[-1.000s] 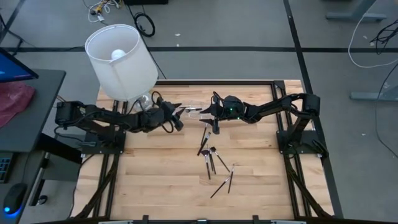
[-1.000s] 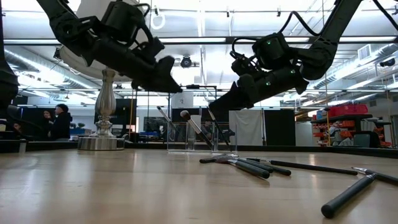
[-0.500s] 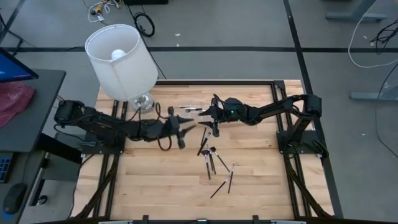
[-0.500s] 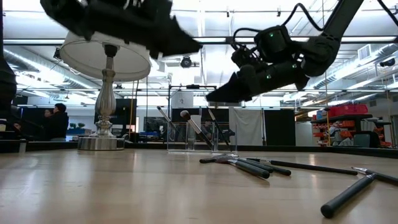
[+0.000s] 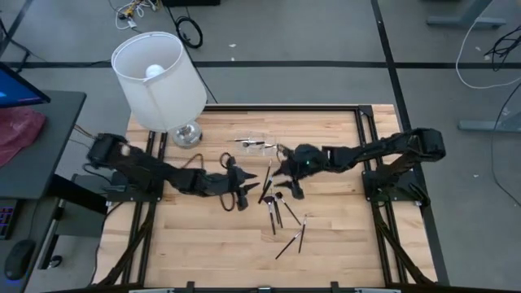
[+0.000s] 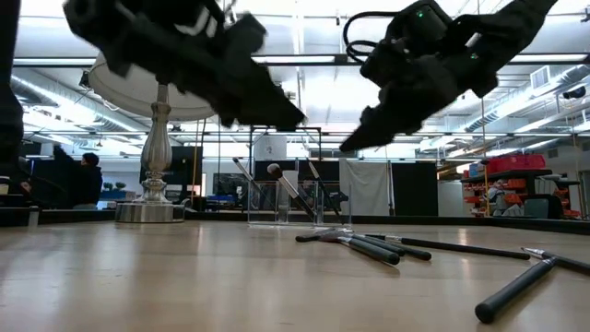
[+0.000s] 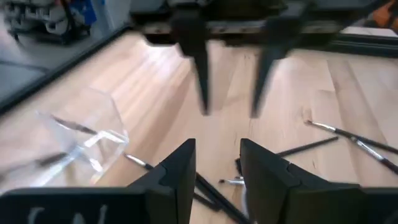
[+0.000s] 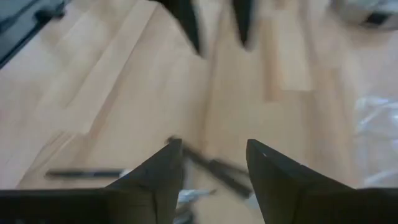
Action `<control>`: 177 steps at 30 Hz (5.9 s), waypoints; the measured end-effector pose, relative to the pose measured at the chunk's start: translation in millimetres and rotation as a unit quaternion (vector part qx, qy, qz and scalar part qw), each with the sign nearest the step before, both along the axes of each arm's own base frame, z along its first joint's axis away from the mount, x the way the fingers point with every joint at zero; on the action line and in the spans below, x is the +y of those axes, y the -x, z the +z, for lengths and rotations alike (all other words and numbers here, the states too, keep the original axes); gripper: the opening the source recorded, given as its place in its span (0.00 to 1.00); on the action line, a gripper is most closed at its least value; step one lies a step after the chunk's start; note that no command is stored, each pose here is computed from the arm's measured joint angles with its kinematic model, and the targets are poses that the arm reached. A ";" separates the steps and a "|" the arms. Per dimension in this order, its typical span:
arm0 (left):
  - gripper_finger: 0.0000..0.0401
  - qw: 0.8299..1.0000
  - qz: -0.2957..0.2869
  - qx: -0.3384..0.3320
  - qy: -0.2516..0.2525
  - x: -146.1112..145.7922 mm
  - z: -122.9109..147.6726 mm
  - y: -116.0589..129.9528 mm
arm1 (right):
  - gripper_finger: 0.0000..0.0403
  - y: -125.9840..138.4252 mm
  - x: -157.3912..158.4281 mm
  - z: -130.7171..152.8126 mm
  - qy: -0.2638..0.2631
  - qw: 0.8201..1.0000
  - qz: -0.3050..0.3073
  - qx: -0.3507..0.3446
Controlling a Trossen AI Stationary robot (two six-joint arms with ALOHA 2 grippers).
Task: Put items in baskets/containers
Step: Put the black eyeliner brush into the transparent organizer
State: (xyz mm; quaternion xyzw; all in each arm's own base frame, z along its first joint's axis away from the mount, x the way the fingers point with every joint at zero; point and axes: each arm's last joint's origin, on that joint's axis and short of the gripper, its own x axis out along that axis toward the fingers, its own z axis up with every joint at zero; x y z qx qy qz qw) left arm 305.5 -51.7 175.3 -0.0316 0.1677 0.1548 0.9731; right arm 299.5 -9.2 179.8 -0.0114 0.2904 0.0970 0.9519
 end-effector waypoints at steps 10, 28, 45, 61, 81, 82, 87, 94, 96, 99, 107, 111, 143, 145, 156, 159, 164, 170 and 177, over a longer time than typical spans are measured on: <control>0.32 0.997 0.077 -0.001 0.027 14.2 -61.7 -21.0 | 0.41 6.0 27.6 -10.5 0.010 0.993 -0.095 0.065; 0.32 0.989 0.139 0.047 -0.032 23.8 -78.9 -62.8 | 0.41 12.8 35.1 -17.1 -0.012 0.987 -0.109 0.115; 0.32 0.983 0.170 0.072 0.007 39.7 -106.8 -72.8 | 0.41 13.3 35.0 -17.5 -0.011 0.987 -0.109 0.117; 0.05 0.984 0.116 0.131 0.043 36.6 -117.3 -68.9 | 0.41 13.7 35.0 -17.9 -0.010 0.987 -0.109 0.121; 0.04 0.984 0.111 0.139 0.027 23.7 -115.7 -65.7 | 0.41 19.9 28.7 -29.0 0.155 0.983 -0.046 0.086; 0.03 0.984 0.108 0.138 0.028 22.7 -112.2 -65.6 | 0.41 21.3 27.3 -31.4 0.160 0.983 -0.044 0.080; 0.03 0.985 0.096 0.139 0.021 19.4 -104.1 -64.4 | 0.41 27.6 9.6 -44.7 0.201 0.977 -0.053 0.053; 0.03 0.986 0.097 0.132 0.021 19.2 -102.8 -65.4 | 0.41 23.8 -19.0 -60.1 0.170 0.984 -0.052 0.031; 0.03 0.987 0.096 0.128 0.022 19.1 -102.2 -65.9 | 0.41 21.2 -24.9 -65.7 0.159 0.986 -0.047 0.024; 0.04 0.987 0.095 0.128 0.022 19.0 -102.2 -66.0 | 0.41 18.0 -31.4 -75.0 0.157 0.987 -0.040 0.020; 0.03 0.988 0.095 0.123 0.023 19.0 -101.3 -66.7 | 0.41 14.9 -41.6 -93.5 0.152 0.987 -0.044 0.028; 0.04 0.988 0.093 0.124 0.019 18.9 -101.0 -67.0 | 0.41 14.9 -45.1 -94.1 0.147 0.988 -0.047 0.024; 0.04 0.992 0.089 0.087 -0.024 8.8 -87.1 -70.9 | 0.27 18.1 -46.8 -97.6 0.116 0.992 -0.022 0.039; 0.04 0.992 0.089 0.087 -0.027 8.9 -86.2 -71.6 | 0.27 18.1 -46.8 -97.4 0.116 0.992 -0.022 0.038; 0.04 0.991 0.091 0.094 -0.029 9.4 -86.3 -72.0 | 0.27 15.9 -38.7 -95.3 0.122 0.992 -0.012 0.028; 0.04 0.990 0.090 0.100 -0.031 9.5 -87.3 -71.3 | 0.27 15.7 -31.5 -92.9 0.127 0.992 0.006 0.026; 0.04 0.991 0.088 0.100 -0.030 8.9 -87.2 -71.3 | 0.27 15.9 -25.1 -86.4 0.134 0.991 0.022 0.017; 0.05 0.991 0.092 0.097 -0.031 9.6 -86.7 -71.6 | 0.27 15.3 -25.1 -84.8 0.149 0.989 0.011 0.016; 0.05 0.991 0.090 0.097 -0.030 9.5 -86.7 -71.7 | 0.19 15.1 -25.1 -84.4 0.149 0.989 0.019 0.013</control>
